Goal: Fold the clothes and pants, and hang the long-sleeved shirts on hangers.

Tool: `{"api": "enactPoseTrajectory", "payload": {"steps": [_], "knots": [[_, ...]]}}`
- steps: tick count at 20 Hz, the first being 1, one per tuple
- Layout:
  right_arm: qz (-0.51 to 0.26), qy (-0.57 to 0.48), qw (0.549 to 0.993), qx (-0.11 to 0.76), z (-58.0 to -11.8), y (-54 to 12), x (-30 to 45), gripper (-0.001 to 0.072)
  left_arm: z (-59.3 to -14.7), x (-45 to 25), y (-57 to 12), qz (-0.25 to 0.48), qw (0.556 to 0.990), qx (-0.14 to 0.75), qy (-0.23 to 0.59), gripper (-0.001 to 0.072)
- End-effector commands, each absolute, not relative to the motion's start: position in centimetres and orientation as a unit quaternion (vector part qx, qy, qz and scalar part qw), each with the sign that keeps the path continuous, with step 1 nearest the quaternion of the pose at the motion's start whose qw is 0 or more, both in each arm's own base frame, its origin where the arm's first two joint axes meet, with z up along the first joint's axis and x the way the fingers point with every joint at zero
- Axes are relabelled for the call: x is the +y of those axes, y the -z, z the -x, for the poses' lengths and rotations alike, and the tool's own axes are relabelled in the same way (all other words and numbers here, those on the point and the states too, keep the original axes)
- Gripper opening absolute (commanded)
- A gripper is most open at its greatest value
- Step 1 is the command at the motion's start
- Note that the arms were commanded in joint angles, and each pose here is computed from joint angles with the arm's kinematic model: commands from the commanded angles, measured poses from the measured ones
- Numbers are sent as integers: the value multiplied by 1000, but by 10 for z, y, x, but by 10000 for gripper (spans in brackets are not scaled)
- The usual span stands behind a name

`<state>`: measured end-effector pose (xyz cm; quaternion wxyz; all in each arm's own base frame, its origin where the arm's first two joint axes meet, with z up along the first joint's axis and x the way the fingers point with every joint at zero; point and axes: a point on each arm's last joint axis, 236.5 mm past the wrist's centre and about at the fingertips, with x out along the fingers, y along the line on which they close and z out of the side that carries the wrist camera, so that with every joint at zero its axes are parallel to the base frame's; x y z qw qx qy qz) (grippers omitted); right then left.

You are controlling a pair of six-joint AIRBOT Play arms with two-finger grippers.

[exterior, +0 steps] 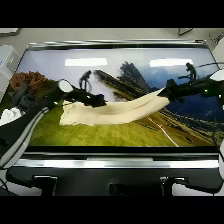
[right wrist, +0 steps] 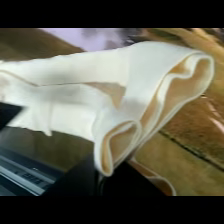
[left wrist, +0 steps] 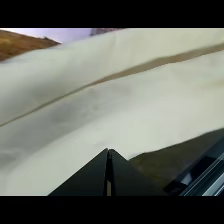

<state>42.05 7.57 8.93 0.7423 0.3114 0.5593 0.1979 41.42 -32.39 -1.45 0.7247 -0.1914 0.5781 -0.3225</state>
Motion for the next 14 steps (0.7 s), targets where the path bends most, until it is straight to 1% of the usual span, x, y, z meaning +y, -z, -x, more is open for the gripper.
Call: {"api": "enactPoseTrajectory", "payload": {"steps": [1,3,5,7,9,12,13,14], "knots": [[-286,-234,776,511,-391,-161,108,36,-378,-398,61,258,669,625,309,27],[-273,-253,785,495,-375,-185,127,36,-360,-442,78,321,634,637,299,27],[-265,-268,789,486,-360,-202,146,36,-343,-488,80,400,594,636,286,26],[-250,-274,786,494,-351,-201,157,37,-335,-527,77,457,578,619,271,26],[-237,-265,786,505,-350,-193,162,37,-330,-557,68,490,563,607,271,26],[-239,-271,796,486,-358,-198,174,37,-332,-573,63,491,554,605,293,26],[-245,-269,796,484,-361,-198,176,37,-336,-567,62,471,563,600,319,26],[-248,-268,793,487,-364,-194,176,37,-340,-553,61,433,573,597,357,25]]}}
